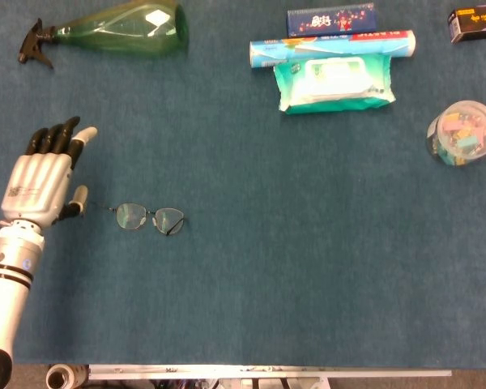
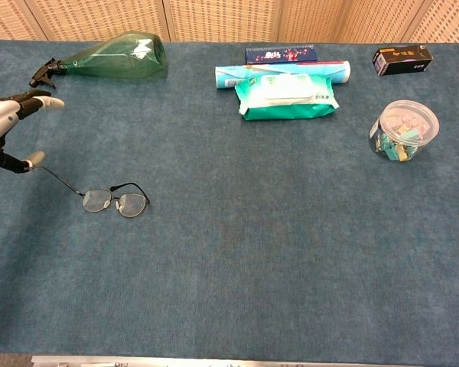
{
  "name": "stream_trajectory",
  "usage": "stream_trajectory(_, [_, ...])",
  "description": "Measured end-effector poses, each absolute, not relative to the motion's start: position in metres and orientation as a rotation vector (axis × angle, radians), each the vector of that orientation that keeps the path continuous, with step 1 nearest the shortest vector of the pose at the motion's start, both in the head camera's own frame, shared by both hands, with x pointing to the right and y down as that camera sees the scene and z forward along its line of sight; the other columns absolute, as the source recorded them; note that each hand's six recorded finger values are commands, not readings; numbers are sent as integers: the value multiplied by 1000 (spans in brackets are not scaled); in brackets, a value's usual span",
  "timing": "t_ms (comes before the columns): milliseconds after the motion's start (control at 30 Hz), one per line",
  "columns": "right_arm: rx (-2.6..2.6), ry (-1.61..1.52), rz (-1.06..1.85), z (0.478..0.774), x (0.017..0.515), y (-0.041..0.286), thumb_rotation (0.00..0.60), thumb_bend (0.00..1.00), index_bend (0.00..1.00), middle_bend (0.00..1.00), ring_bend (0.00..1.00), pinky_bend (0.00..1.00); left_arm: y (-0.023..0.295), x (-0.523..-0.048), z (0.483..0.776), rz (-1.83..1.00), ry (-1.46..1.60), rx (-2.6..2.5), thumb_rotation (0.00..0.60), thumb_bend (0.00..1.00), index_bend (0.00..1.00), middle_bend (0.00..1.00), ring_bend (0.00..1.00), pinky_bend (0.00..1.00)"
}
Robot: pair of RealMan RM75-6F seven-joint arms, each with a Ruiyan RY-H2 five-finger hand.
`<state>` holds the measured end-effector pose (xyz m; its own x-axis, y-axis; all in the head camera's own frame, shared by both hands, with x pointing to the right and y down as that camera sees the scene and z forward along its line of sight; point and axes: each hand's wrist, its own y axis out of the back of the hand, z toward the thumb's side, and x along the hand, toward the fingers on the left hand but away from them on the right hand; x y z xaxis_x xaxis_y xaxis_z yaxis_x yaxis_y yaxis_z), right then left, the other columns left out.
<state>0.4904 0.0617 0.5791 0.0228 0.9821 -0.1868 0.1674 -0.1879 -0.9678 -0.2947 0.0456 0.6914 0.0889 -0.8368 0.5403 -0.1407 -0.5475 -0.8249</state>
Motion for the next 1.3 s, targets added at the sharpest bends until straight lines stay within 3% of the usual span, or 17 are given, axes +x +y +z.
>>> stream_trajectory(600, [-1483, -1240, 1256, 578, 491, 61, 600, 324, 523, 372, 226, 282, 49, -265, 697, -1455, 912, -1836, 600, 417, 101, 0, 0, 0])
stream_trajectory(1300, [-1483, -1257, 1244, 575, 492, 61, 600, 324, 523, 372, 225, 282, 62, -240, 722, -1461, 795, -1876, 600, 417, 101, 0, 0, 0])
